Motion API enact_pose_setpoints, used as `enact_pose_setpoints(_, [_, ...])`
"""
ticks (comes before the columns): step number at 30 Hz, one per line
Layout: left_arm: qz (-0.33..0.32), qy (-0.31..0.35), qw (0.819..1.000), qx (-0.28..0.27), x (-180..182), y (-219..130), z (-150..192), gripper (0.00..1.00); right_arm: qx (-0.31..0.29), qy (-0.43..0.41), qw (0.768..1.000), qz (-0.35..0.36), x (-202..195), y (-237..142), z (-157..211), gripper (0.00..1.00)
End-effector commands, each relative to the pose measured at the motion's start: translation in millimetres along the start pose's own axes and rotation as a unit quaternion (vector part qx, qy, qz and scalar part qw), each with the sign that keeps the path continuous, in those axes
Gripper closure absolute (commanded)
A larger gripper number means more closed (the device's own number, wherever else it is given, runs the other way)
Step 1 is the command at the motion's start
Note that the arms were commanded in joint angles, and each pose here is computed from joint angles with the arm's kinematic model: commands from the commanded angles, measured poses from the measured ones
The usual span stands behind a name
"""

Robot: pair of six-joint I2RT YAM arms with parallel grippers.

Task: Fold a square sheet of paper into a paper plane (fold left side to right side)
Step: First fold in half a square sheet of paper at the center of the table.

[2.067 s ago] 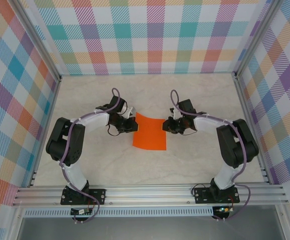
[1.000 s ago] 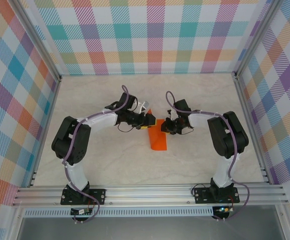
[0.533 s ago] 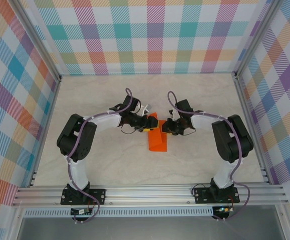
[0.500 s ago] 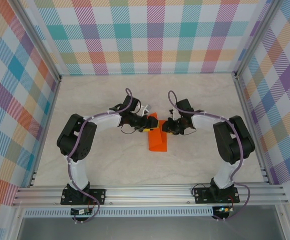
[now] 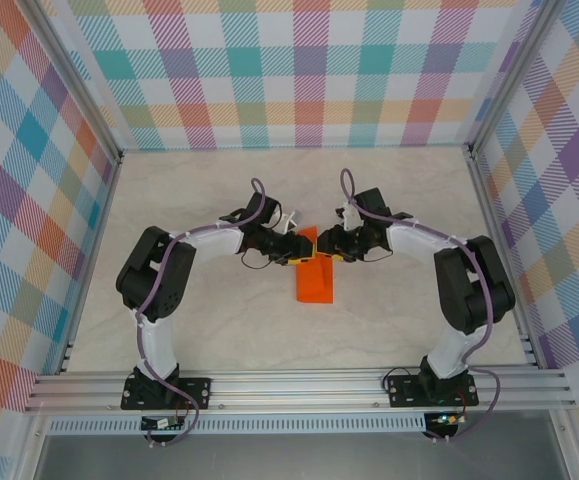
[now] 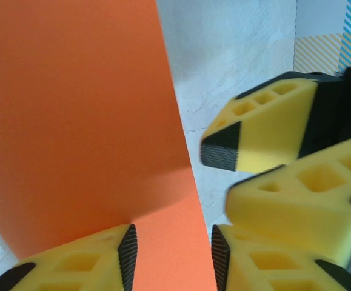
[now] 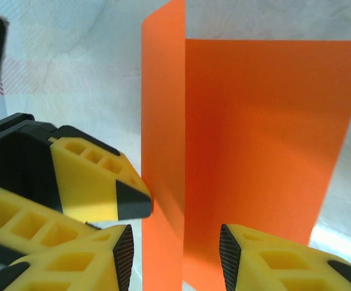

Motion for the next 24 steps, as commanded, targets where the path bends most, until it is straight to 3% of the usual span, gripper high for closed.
enact_pose_setpoints(1, [0.003, 0.01, 1.0, 0.001, -7.1, 3.1, 0.2, 0.64, 0.0, 0.002, 0.999, -0.048, 8.9, 6.8, -11.8, 0.58])
enact_pose_setpoints(7, [0.003, 0.01, 1.0, 0.002, -6.6, 2.8, 1.1, 0.68, 0.015, 0.017, 0.999, -0.046, -1.2, 19.1, -9.3, 0.71])
enact_pose_setpoints(12, [0.003, 0.013, 1.0, 0.0, -8.2, 0.7, 2.2, 0.7, 0.021, 0.022, 0.999, -0.029, -8.6, 20.3, -3.2, 0.75])
enact_pose_setpoints(16, [0.002, 0.015, 1.0, -0.003, -9.6, -1.2, 2.4, 0.71, 0.021, 0.023, 0.999, -0.017, -11.5, 18.9, 0.1, 0.85])
enact_pose_setpoints(24, [-0.032, 0.029, 0.997, -0.056, -15.8, -25.0, 6.3, 0.6, 0.019, 0.017, 0.999, 0.044, -24.5, 10.8, 5.9, 1.0])
Point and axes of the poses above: each hand's point on the last joint's axis, 136 mm out from that joint toward the fingers, its own y axis out along the fingers, its own x axis along the line the jaws close on, z = x × y, the point moved 5 cm from there along -y, back along the fingers, and after that the axes turned 9 degrees about -y, right-handed, at the moved point
